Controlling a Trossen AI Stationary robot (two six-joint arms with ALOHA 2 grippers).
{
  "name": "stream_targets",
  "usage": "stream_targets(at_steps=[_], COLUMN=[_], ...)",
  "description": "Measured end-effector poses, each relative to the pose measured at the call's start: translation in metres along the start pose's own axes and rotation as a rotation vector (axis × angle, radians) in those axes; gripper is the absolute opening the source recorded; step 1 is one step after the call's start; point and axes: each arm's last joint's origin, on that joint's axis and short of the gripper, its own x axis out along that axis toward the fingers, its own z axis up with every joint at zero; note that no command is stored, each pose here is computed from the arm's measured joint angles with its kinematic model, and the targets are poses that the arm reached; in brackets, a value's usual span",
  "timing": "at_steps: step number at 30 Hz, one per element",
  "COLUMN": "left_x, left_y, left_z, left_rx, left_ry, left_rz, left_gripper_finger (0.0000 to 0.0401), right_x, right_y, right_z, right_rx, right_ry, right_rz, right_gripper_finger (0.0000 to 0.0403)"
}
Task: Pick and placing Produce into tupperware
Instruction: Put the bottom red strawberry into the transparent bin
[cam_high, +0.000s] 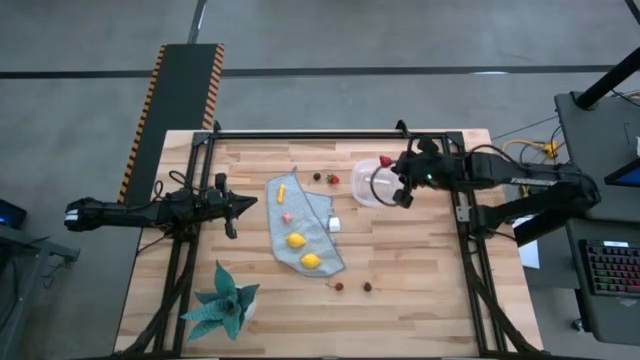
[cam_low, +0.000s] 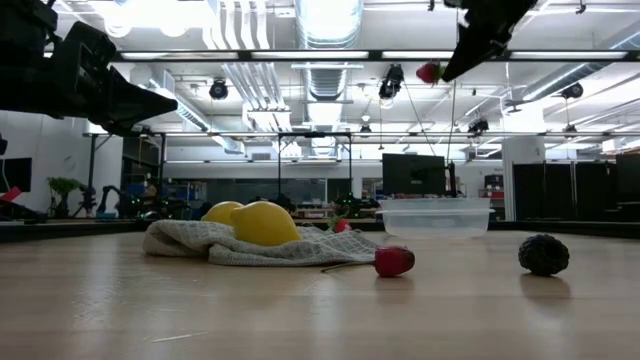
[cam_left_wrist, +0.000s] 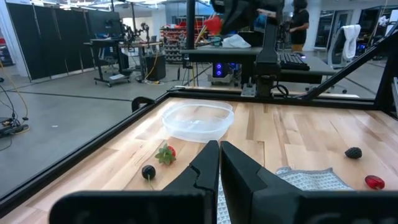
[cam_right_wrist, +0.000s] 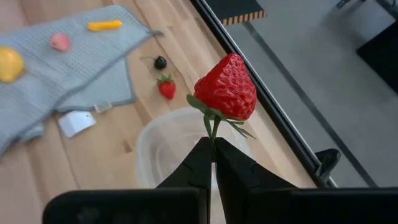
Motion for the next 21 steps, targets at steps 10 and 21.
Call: stream_targets(at_steps=[10,21], left_x=[0.0,0.0], left_y=[0.0,0.0], left_z=[0.0,0.0], left_rx=[0.0,0.0], left_ry=[0.0,0.0], left_rz=[0.0,0.0], left_gripper_finger=[0.0,0.0], right_x=[0.045,0.113], right_y=[-0.021,-0.027], right_z=[-0.014,-0.034], right_rx=[0.027,0.086], right_ry=[0.173,0.357], right_rz=[-0.005,0.041], right_gripper_finger=[0.0008,0.0008])
